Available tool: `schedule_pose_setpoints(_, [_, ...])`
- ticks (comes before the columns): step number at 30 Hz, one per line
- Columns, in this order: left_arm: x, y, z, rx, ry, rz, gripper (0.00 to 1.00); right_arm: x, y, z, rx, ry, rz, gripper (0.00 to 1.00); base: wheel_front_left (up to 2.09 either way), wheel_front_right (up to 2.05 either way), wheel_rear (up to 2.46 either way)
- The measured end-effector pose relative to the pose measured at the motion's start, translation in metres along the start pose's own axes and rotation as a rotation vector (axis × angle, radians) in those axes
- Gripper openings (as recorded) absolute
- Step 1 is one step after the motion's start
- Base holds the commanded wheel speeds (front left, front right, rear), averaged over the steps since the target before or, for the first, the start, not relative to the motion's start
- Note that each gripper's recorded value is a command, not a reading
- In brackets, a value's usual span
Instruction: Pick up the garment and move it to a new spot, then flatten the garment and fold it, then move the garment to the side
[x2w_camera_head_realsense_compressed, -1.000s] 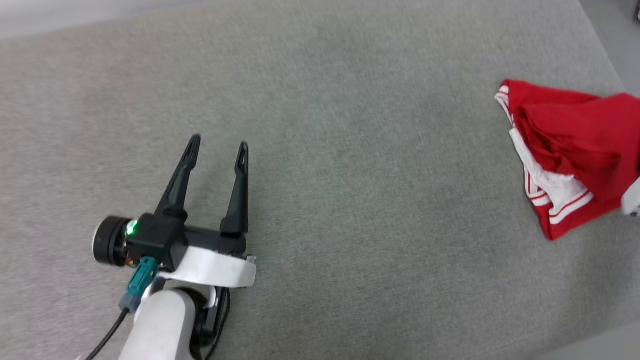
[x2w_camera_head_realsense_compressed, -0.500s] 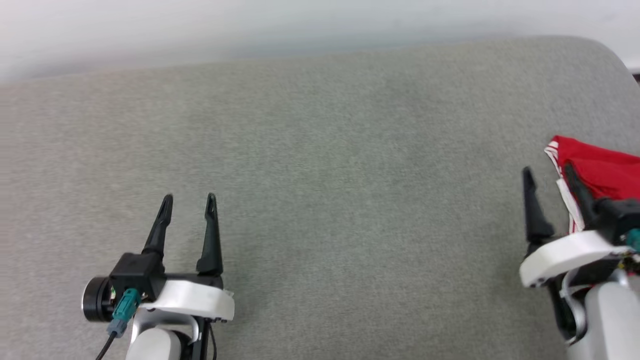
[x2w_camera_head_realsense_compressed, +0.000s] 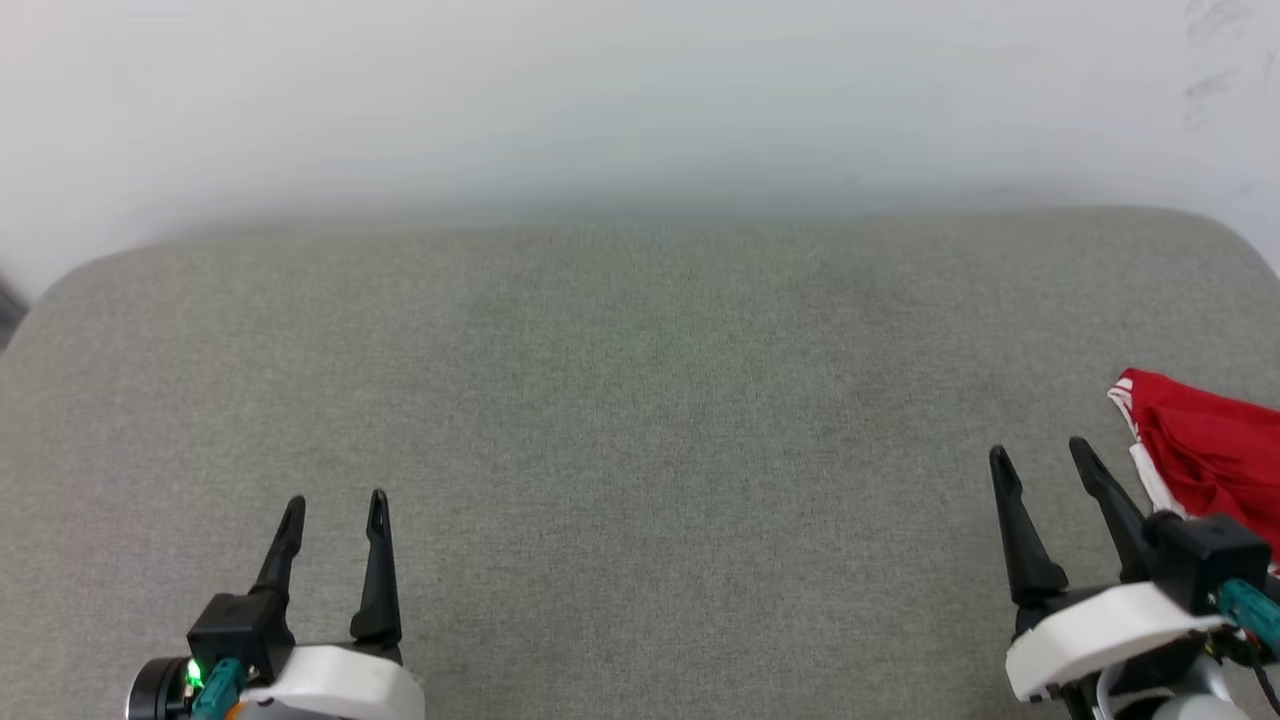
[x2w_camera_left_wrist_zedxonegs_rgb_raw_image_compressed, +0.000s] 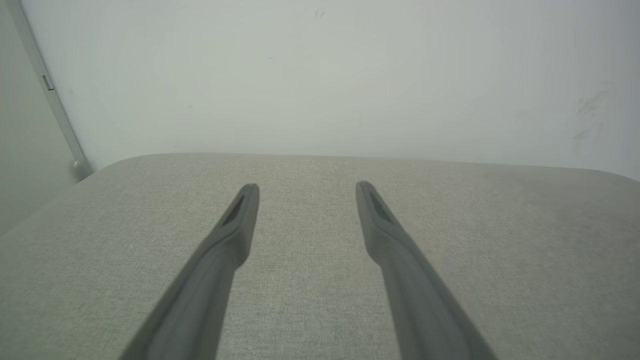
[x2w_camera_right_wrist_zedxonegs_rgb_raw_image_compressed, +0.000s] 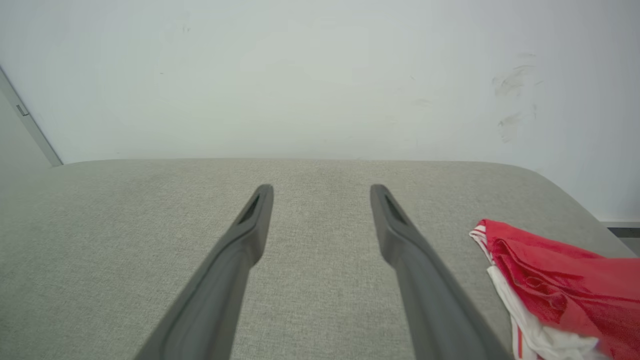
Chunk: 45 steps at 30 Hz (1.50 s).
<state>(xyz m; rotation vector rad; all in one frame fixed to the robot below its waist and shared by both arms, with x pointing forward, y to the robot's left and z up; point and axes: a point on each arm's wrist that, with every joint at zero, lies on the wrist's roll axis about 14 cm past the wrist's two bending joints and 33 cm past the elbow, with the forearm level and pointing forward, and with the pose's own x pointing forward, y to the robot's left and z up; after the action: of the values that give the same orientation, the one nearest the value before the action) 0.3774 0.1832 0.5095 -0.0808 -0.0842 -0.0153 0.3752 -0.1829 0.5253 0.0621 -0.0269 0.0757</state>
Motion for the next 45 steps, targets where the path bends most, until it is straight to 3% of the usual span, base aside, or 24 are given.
schedule_pose_setpoints(12, [-0.017,-0.005,-0.004,0.005,0.018,-0.031,1.00,-0.034,-0.002,0.013,-0.004,-0.023,-0.025,1.00,0.00,0.00,0.00])
schedule_pose_setpoints(36, [-0.013,0.001,-0.014,0.011,0.049,-0.024,1.00,-0.031,0.001,0.013,0.003,-0.016,-0.020,1.00,0.00,0.00,0.00])
schedule_pose_setpoints(37, [-0.013,0.001,-0.015,0.009,0.053,-0.024,0.00,-0.031,0.000,0.012,0.003,-0.013,-0.021,0.00,0.00,0.00,0.00])
schedule_pose_setpoints(45, [-0.022,0.005,-0.038,-0.083,0.144,0.015,0.00,-0.034,0.001,-0.006,0.102,0.036,-0.024,0.00,0.00,0.00,0.00])
